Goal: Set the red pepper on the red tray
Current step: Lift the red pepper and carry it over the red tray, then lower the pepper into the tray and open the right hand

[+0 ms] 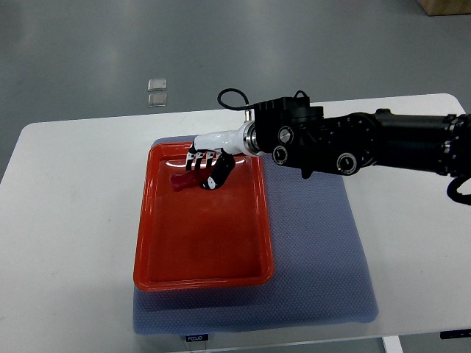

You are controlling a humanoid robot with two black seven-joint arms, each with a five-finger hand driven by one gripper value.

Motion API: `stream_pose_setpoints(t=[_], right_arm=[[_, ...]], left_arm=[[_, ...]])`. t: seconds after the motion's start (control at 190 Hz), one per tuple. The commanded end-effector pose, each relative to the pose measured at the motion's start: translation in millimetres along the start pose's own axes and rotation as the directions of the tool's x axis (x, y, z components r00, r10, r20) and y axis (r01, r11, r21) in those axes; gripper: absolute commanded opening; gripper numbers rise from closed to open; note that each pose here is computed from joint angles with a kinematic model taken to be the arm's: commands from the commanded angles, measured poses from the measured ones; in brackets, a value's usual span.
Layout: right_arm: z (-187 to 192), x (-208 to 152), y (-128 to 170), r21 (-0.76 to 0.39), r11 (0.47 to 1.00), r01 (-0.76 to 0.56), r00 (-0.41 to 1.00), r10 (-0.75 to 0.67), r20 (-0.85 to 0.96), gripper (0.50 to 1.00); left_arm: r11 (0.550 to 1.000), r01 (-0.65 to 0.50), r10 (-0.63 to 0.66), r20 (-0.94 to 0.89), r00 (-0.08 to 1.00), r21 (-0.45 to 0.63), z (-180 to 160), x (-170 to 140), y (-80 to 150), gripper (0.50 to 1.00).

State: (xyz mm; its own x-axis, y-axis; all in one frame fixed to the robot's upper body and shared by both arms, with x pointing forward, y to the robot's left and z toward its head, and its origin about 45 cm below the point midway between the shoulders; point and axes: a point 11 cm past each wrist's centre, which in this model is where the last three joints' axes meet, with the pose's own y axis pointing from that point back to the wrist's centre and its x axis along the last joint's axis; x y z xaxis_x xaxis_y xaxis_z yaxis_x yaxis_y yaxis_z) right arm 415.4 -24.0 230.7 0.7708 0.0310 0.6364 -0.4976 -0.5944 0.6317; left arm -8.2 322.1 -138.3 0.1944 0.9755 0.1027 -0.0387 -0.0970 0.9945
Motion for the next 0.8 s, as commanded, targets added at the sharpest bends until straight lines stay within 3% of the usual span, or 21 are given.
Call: stream_pose_setpoints(t=[0.0,0.405,0.557,0.794], right_arm=[[8,-11,-7,-0.014,1.000,-0.001,1.000,0.001,0.020,0.500],[29,-28,-13,-0.041,0.999,0.015,0.998,-0.012,0.059,0.500],[31,-31,-14,-0.044,0.999,0.005,0.997,-0.002,0.071,0.578],[36,-33,-15,-0.053,0.999,0.004,0.997,0.000,0.078,0.637]], left_arm=[[1.000,0.002,-0.002,0.001,1.000,0.000,0,-1,0,1.000],[1.000,-0.010,0.010,-0.001,1.000,0.001,0,4,0,1.000],[1.000,-0.010,0.010,-0.001,1.000,0.001,0,4,0,1.000],[1.000,-0.010,0.010,-0.001,1.000,0.001,0,4,0,1.000]])
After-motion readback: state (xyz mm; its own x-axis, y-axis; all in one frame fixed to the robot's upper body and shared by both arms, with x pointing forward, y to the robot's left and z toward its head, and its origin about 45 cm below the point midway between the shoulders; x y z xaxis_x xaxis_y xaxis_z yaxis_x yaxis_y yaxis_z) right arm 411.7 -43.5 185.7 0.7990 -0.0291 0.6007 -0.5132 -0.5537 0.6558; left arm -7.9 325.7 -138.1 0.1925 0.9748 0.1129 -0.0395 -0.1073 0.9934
